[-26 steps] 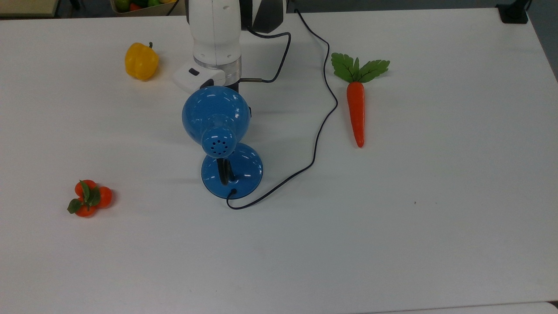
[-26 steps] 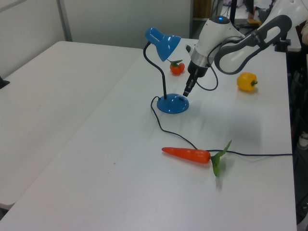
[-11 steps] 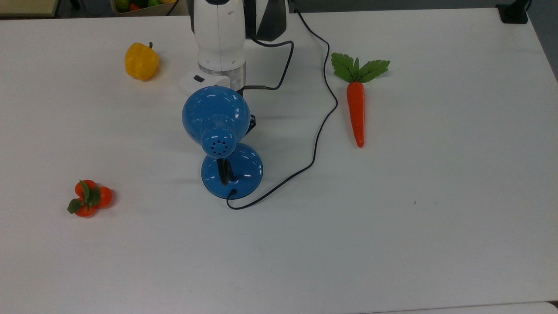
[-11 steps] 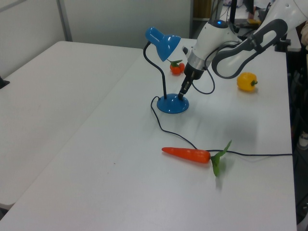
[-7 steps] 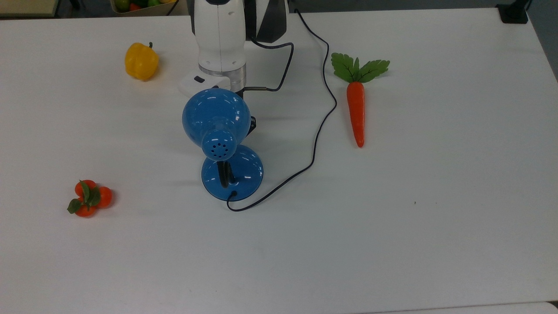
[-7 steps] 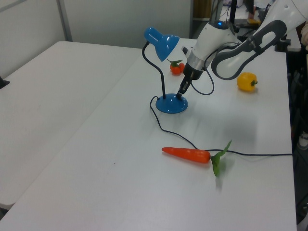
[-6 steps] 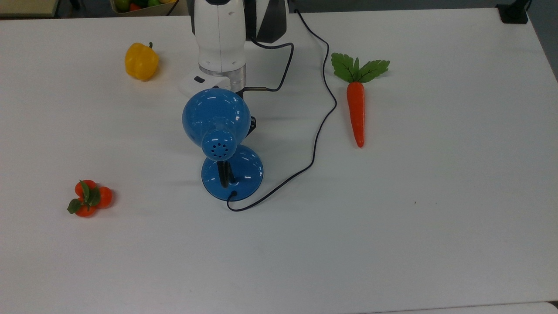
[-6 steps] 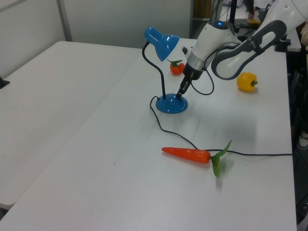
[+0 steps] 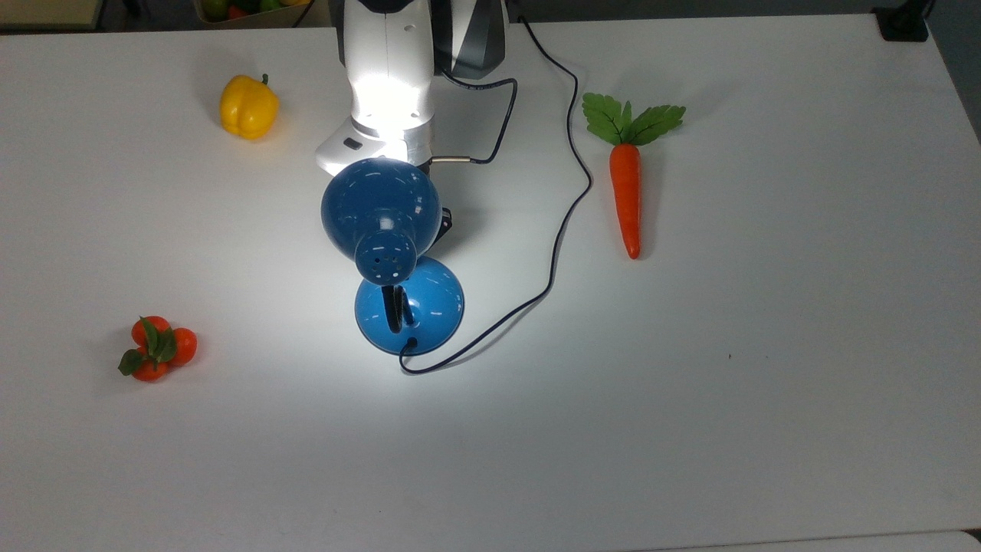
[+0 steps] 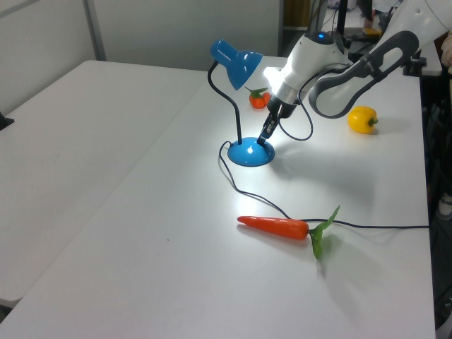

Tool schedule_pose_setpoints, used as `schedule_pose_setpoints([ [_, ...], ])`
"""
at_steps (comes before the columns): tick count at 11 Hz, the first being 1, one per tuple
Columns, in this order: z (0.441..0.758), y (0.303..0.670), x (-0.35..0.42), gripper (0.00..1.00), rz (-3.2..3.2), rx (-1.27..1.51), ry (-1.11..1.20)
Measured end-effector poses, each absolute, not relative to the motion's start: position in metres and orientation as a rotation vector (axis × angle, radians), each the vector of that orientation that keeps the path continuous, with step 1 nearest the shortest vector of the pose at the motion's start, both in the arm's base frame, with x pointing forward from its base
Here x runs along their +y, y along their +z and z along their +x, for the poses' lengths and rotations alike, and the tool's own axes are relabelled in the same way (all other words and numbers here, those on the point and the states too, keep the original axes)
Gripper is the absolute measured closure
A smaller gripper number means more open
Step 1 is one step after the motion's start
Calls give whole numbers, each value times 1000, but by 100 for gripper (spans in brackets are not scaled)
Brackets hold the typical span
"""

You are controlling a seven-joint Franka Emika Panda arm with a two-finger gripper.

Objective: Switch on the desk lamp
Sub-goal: 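Lift the gripper off the switch and withdraw it from the lamp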

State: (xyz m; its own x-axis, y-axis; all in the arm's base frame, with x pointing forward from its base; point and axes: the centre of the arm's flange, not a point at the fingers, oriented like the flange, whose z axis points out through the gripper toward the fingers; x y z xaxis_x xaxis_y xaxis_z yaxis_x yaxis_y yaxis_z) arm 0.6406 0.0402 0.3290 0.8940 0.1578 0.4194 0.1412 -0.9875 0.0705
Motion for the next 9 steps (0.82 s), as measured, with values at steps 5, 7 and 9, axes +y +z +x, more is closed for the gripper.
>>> schedule_pose_setpoints([
  [5,640,330,41,99,3023,241,651],
  [7,631,337,39,99,3043,234,484],
  [9,615,354,35,99,3055,222,278],
])
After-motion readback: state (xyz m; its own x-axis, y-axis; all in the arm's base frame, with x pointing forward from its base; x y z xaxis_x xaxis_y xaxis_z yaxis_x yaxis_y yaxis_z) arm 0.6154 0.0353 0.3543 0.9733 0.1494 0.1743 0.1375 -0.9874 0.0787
